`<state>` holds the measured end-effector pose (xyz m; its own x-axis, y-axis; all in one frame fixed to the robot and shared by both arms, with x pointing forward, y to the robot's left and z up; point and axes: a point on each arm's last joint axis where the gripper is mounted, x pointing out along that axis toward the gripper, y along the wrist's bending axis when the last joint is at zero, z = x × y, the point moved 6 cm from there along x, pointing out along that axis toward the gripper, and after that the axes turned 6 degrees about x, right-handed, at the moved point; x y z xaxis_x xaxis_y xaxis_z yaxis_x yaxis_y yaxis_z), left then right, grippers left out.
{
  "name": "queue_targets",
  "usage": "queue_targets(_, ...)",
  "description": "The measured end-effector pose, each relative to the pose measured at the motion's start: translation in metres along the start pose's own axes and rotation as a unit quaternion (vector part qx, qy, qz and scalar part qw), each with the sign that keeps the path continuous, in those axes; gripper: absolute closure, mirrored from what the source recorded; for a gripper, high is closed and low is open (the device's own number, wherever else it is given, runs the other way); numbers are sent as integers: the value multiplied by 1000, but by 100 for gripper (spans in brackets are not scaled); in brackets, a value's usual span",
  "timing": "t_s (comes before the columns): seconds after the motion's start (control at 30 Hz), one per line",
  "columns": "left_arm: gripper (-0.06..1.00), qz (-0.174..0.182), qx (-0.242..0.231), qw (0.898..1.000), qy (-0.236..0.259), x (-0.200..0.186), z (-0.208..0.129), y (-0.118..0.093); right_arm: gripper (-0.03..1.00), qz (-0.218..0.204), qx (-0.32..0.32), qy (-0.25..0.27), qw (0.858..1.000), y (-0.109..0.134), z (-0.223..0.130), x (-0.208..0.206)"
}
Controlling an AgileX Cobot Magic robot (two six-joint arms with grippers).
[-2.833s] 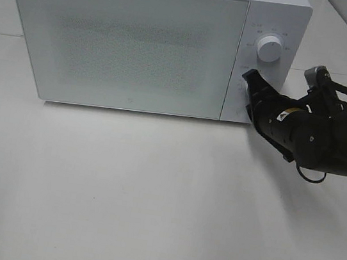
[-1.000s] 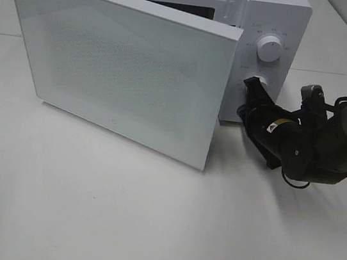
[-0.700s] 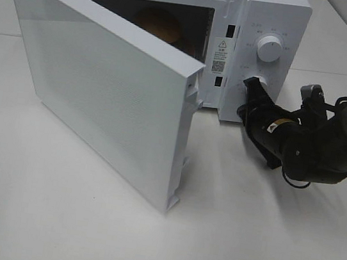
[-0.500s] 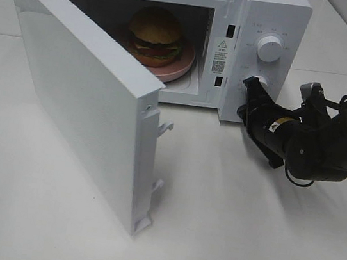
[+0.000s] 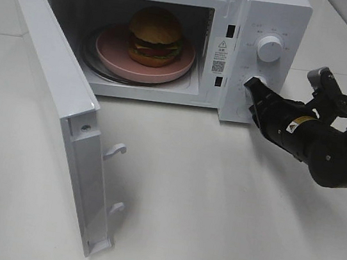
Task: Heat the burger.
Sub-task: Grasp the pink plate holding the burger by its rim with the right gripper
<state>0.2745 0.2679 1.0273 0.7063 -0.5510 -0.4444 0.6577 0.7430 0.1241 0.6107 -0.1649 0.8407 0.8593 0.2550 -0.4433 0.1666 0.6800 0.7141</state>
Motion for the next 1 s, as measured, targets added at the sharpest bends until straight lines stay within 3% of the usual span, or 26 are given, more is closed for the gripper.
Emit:
queue_targets(0.03, 94, 0, 0, 1000, 0, 0, 0, 0, 95, -1, -42, 2, 999, -1, -1, -3)
queue_targets(0.07, 94, 0, 0, 1000, 0, 0, 0, 0, 95, -1, -42, 2, 999, -1, -1, -3)
queue_targets(0.13, 94, 0, 0, 1000, 0, 0, 0, 0, 95, 1, -128, 11, 992, -1, -3, -8)
queue_targets(0.23, 94, 0, 0, 1000, 0, 0, 0, 0, 94, 4, -149, 14, 989, 0, -4, -8)
queue_targets(0.3, 94, 0, 0, 1000, 0, 0, 0, 0, 94, 10, -225, 26, 974, 3, -6, -11)
queue_targets(0.33, 94, 0, 0, 1000, 0, 0, 0, 0, 94, 10, -225, 26, 974, 3, -6, -11)
queue_targets(0.4, 94, 0, 0, 1000, 0, 0, 0, 0, 94, 9, -302, 48, 952, 4, -10, -14)
queue_targets(0.5, 94, 0, 0, 1000, 0, 0, 0, 0, 94, 6, -319, 56, 946, 3, -10, -16)
queue_targets(0.57, 94, 0, 0, 1000, 0, 0, 0, 0, 93, -16, -363, 92, 927, -1, -12, -23)
queue_targets(0.67, 94, 0, 0, 1000, 0, 0, 0, 0, 93, -20, -372, 102, 922, -1, -13, -26)
queue_targets(0.73, 94, 0, 0, 1000, 0, 0, 0, 0, 93, -36, -410, 156, 898, 0, -15, -37)
queue_targets(0.77, 94, 0, 0, 1000, 0, 0, 0, 0, 93, -36, -410, 156, 898, 0, -15, -37)
queue_targets(0.8, 94, 0, 0, 1000, 0, 0, 0, 0, 93, -43, -422, 174, 889, 0, -15, -40)
queue_targets(0.83, 94, 0, 0, 1000, 0, 0, 0, 0, 93, -63, -439, 206, 872, 0, -13, -45)
queue_targets(0.93, 94, 0, 0, 1000, 0, 0, 0, 0, 93, -76, -444, 223, 865, -1, -11, -47)
queue_targets(1.0, 94, 0, 0, 1000, 0, 0, 0, 0, 93, -132, -444, 279, 841, -1, -1, -58)
